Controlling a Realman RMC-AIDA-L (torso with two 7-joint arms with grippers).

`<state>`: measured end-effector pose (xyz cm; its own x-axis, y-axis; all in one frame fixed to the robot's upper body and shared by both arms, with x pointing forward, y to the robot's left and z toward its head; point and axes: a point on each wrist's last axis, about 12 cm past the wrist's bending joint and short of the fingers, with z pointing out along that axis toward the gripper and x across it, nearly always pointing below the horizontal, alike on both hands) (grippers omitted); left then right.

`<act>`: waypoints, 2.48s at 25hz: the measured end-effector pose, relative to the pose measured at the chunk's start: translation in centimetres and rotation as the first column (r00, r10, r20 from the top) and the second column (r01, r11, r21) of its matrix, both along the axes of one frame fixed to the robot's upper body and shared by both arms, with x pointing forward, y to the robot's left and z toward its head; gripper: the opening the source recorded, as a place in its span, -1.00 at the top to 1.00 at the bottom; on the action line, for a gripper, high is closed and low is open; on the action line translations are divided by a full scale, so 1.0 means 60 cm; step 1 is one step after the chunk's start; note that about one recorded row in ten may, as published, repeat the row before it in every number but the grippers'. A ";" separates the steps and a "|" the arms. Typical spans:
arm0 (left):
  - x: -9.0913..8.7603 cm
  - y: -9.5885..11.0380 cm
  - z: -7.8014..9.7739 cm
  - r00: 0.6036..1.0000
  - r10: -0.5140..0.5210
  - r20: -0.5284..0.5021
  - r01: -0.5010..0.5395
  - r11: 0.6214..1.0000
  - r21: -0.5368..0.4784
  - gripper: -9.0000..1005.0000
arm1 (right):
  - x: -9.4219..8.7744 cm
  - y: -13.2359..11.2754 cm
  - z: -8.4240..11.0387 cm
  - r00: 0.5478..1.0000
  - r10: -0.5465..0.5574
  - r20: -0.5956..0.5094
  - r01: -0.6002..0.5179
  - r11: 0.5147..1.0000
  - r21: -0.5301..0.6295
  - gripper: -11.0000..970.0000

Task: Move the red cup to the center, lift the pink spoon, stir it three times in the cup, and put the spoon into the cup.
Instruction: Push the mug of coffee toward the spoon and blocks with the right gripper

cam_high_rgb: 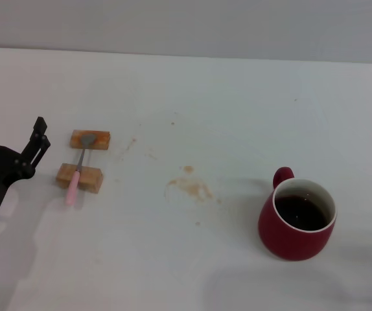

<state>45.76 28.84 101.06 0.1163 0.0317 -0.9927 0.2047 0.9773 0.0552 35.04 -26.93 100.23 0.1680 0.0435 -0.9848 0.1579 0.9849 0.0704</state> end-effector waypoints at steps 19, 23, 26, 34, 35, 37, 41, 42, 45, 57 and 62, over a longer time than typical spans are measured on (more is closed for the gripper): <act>0.006 -0.002 0.003 1.000 0.000 0.006 0.000 1.000 -0.002 -0.66 | -0.023 0.029 -0.012 0.995 0.054 -0.079 -0.049 0.997 0.059 0.98; 0.011 -0.004 0.006 1.000 -0.003 0.017 0.003 1.000 0.005 -0.66 | -0.028 0.036 -0.014 0.993 0.070 -0.095 -0.064 0.995 0.071 0.98; 0.013 -0.005 0.007 1.000 -0.004 0.018 0.004 1.000 0.006 -0.66 | -0.032 0.044 -0.018 0.988 0.099 -0.118 -0.090 0.993 0.081 0.98; 0.020 -0.010 0.009 1.000 -0.014 0.022 0.014 1.000 0.008 -0.66 | -0.025 0.067 -0.028 0.969 0.168 -0.181 -0.147 0.981 0.125 0.98; 0.021 -0.010 0.009 1.000 -0.015 0.023 0.014 1.000 0.008 -0.66 | -0.022 0.072 -0.029 0.965 0.188 -0.185 -0.166 0.977 0.131 0.98; 0.022 -0.010 0.010 1.000 -0.016 0.025 0.016 1.000 0.008 -0.66 | -0.021 0.074 -0.029 0.963 0.197 -0.185 -0.174 0.976 0.133 0.98; 0.025 -0.013 0.011 0.999 -0.024 0.028 0.023 1.000 0.010 -0.66 | -0.015 0.081 -0.028 0.956 0.228 -0.184 -0.204 0.969 0.142 0.98; 0.025 -0.014 0.011 0.999 -0.025 0.028 0.025 1.000 0.010 -0.66 | -0.014 0.083 -0.028 0.955 0.233 -0.183 -0.209 0.967 0.144 0.98; 0.025 -0.014 0.011 0.999 -0.026 0.027 0.026 1.000 0.010 -0.66 | -0.009 0.089 -0.028 0.950 0.251 -0.186 -0.224 0.962 0.155 0.98; 0.022 -0.015 0.012 0.999 -0.024 0.034 0.024 1.000 0.003 -0.66 | 0.008 0.104 -0.027 0.931 0.313 -0.190 -0.284 0.945 0.164 0.98; 0.024 -0.017 0.014 0.999 -0.029 0.039 0.029 1.000 0.003 -0.66 | 0.012 0.107 -0.026 0.929 0.320 -0.185 -0.291 0.942 0.167 0.98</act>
